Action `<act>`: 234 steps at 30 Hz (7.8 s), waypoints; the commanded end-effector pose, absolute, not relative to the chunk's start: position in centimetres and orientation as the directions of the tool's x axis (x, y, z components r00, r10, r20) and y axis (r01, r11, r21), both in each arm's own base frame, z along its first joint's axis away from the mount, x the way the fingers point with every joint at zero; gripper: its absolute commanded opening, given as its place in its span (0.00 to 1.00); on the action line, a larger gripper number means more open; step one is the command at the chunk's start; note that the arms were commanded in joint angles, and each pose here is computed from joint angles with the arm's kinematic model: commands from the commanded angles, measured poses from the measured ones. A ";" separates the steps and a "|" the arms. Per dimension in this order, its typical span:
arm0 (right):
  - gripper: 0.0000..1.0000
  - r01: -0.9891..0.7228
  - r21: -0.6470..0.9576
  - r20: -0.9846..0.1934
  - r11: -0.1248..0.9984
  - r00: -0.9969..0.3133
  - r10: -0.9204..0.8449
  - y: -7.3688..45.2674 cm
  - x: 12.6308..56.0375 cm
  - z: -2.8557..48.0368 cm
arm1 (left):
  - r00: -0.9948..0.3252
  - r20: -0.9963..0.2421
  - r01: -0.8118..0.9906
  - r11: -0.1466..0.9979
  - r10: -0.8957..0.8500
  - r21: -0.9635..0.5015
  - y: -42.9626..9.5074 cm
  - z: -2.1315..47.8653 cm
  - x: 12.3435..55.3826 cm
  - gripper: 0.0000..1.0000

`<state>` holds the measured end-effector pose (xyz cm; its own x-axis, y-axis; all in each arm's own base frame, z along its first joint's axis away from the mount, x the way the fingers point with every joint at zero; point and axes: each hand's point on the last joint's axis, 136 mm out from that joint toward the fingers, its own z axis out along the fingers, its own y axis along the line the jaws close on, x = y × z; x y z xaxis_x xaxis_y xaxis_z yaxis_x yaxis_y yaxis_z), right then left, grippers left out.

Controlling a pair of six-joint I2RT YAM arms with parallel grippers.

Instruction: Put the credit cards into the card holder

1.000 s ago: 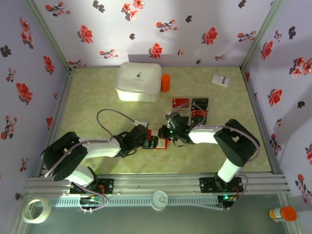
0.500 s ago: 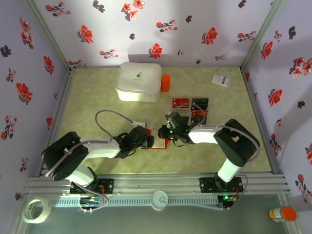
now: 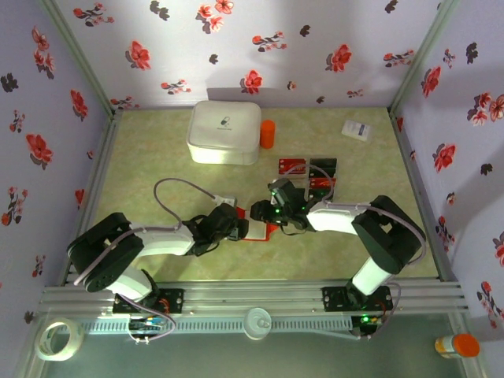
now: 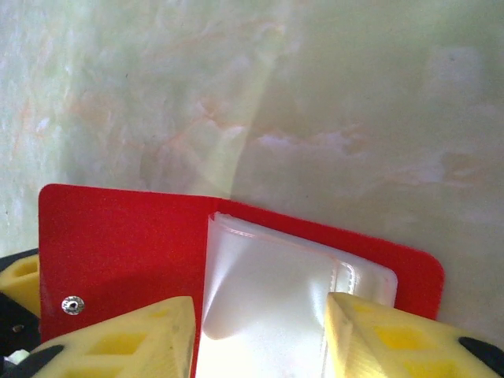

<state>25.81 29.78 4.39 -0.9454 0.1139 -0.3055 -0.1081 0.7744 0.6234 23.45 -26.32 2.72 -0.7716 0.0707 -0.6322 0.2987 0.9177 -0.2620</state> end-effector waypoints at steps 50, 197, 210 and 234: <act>0.09 -0.103 0.615 -0.241 0.782 -0.969 0.062 30.9 25.2 2.6 | -0.788 -0.565 0.378 0.917 0.246 -0.129 -26.7 1.3 21.9 0.90; 0.56 0.042 0.684 -0.133 0.728 -0.974 0.182 30.5 26.3 2.1 | -0.709 -0.696 0.424 0.857 0.113 -0.293 -27.1 3.3 20.9 0.54; 0.48 0.014 0.658 -0.111 0.753 -0.987 0.115 31.5 25.8 1.9 | -0.710 -0.696 0.419 0.857 0.105 -0.298 -27.2 3.0 21.0 0.70; 0.60 -0.020 0.683 -0.151 0.730 -0.982 0.115 33.2 27.0 4.7 | -0.742 -0.658 0.384 0.885 0.126 -0.263 -26.3 0.9 20.8 0.38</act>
